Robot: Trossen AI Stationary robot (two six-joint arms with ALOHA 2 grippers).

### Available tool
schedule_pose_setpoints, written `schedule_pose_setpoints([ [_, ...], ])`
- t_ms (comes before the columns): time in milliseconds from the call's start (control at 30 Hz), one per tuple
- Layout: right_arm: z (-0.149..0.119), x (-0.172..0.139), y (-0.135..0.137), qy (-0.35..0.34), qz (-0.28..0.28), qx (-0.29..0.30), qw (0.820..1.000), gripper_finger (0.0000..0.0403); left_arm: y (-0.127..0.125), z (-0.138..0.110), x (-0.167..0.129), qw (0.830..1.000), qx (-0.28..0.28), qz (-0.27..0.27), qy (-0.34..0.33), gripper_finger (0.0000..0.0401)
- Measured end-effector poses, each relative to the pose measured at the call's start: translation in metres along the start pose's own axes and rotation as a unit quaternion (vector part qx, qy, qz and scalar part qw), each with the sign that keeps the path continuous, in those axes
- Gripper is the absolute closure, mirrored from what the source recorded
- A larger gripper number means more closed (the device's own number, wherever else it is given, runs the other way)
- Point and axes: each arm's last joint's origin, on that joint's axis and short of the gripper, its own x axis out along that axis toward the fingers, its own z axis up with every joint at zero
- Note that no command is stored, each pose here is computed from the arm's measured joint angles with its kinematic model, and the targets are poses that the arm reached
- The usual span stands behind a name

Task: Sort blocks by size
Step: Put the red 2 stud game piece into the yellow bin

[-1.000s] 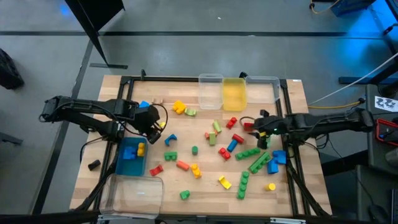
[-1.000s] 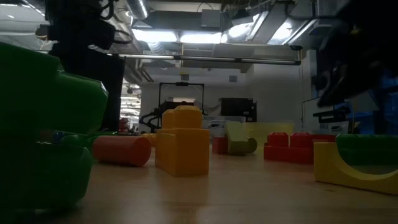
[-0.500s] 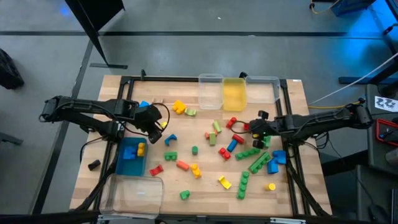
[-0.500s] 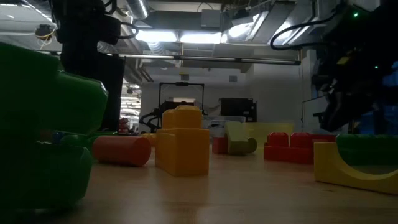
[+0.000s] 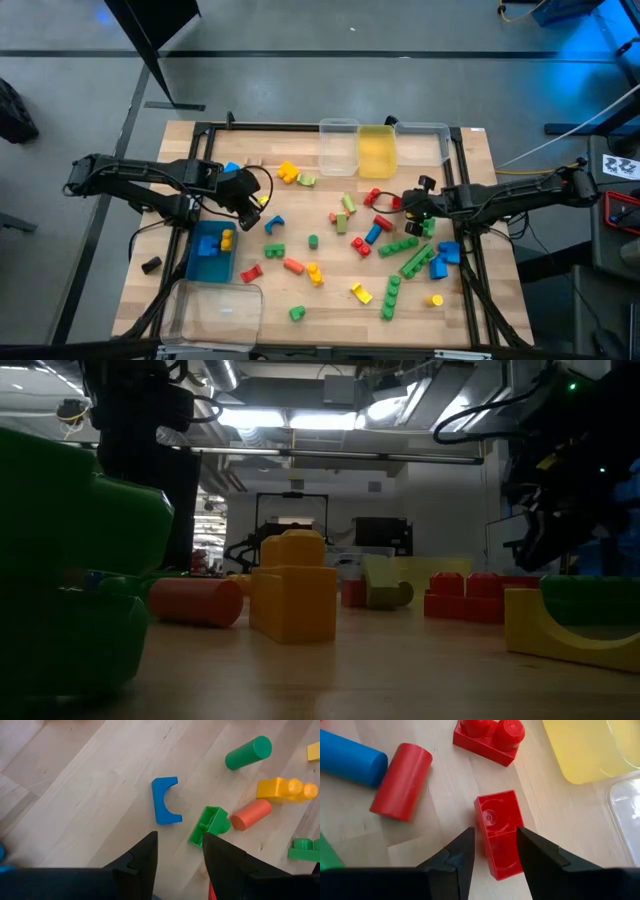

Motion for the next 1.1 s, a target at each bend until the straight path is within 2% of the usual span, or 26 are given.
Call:
schedule_pose_setpoints([
  [500,-0.006,0.029,0.010,0.098,-0.021,-0.021,0.995,0.0258,0.000,0.000,0.000,1.000,0.000,0.006,-0.005,0.0262],
  [633,-0.007,0.033,0.011,0.106,-0.014,-0.022,0.994,0.0293,0.001,0.000,0.000,1.000,0.000,0.010,-0.008,0.0262],
  [800,-0.006,0.033,0.011,0.102,-0.015,-0.024,0.994,0.0381,0.001,0.001,0.000,1.000,0.000,0.012,-0.010,0.0262],
  [867,-0.004,0.032,0.012,0.100,-0.014,-0.023,0.995,0.0385,0.001,0.001,0.000,1.000,0.000,0.016,-0.016,0.0262],
  [933,0.003,0.029,0.012,0.090,-0.012,-0.022,0.996,0.0369,0.000,0.002,0.000,0.999,0.000,0.019,-0.026,0.0262],
  [1033,0.018,0.023,0.013,0.067,-0.009,-0.048,0.997,0.0357,-0.002,0.006,0.000,0.999,-0.001,0.013,-0.047,0.0262],
  [1100,0.030,0.018,0.012,0.047,-0.014,-0.072,0.996,0.0367,-0.003,0.008,0.000,0.998,0.003,0.005,-0.058,0.0262],
])
